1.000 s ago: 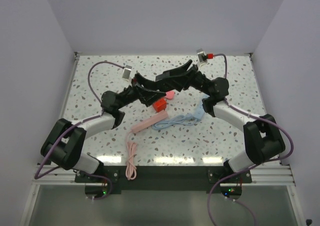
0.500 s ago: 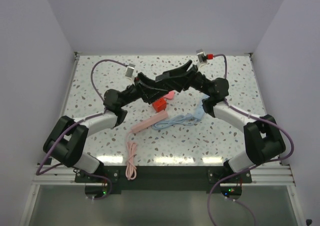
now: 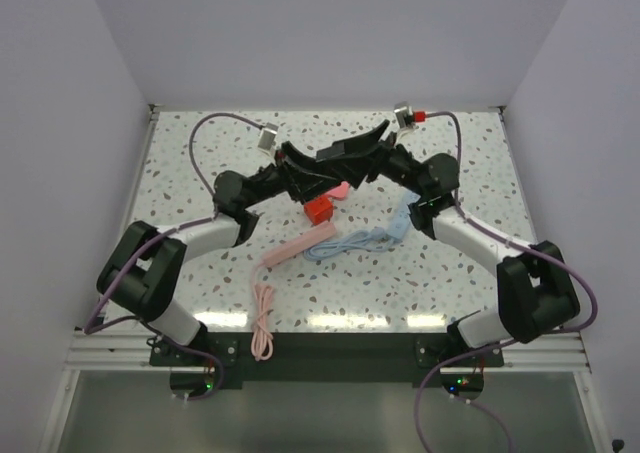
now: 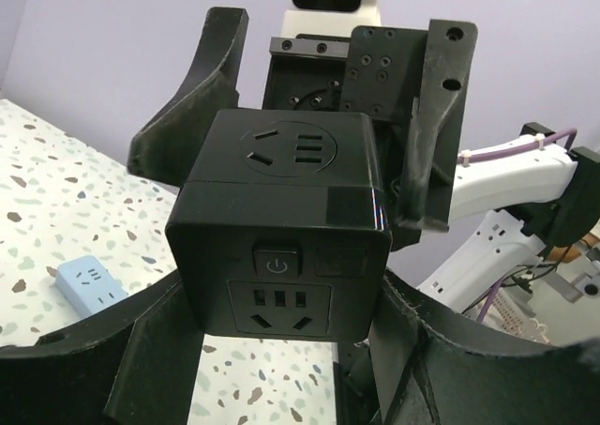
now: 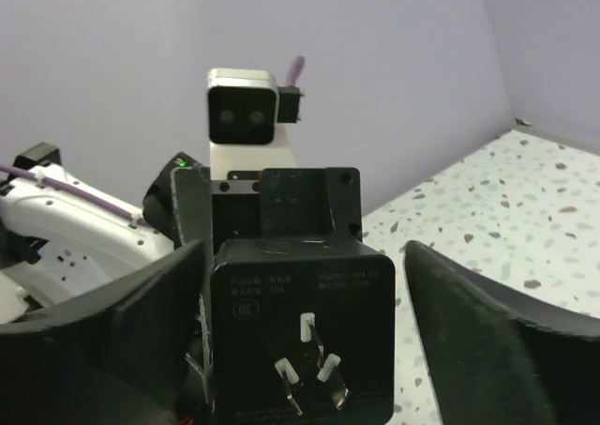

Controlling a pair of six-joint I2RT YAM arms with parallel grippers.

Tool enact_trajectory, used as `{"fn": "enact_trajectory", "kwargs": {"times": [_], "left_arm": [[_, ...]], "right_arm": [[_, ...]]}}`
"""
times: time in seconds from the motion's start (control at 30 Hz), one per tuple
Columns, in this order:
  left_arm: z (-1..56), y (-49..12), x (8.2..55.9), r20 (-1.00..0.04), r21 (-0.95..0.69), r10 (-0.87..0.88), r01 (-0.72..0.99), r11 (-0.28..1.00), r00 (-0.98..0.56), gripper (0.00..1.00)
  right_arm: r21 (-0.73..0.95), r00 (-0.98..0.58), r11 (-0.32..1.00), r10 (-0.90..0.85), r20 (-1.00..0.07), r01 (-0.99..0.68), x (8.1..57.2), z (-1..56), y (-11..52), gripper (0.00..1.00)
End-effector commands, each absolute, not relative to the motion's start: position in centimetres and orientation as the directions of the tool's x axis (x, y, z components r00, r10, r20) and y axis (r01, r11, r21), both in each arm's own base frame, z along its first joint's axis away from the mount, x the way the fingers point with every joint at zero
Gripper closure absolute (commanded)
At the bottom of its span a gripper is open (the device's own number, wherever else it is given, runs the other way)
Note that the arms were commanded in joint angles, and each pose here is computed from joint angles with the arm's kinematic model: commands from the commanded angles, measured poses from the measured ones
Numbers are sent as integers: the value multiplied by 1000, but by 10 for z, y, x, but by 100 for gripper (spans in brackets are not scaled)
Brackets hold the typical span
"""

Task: Insert the plug

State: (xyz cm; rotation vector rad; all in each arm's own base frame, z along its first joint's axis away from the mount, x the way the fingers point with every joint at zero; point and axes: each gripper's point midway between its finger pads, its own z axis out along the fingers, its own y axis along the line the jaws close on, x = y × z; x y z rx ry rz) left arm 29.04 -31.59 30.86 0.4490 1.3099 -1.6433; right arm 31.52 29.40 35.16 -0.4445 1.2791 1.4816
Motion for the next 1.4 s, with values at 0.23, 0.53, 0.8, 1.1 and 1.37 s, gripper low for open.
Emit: {"fn": "enact_trajectory", "kwargs": {"times": [0.23,0.53,0.8,1.1,1.37], "left_arm": [[341,-276,313,-842,-241,-520,962,125,-144,100],[305,-279,361,-946,-172,-317,937,304,-71,100],[285,-276,399,-998,-29,-56,897,442,-5,100],[266,-279,416,-992,106,107,876,471,63,100],[254,-284,417,-987,124,147,870,478,60,100]], "right_arm": [[403,-189,495,426,-885,-770,339,335,238,1],[440,-265,869,380,-886,-226,371,261,144,1],[341,-382,930,368,-848,138,371,192,84,1],[304,-519,919,392,-760,249,381,125,73,1],[312,-597,913,408,-691,263,394,83,76,1]]}}
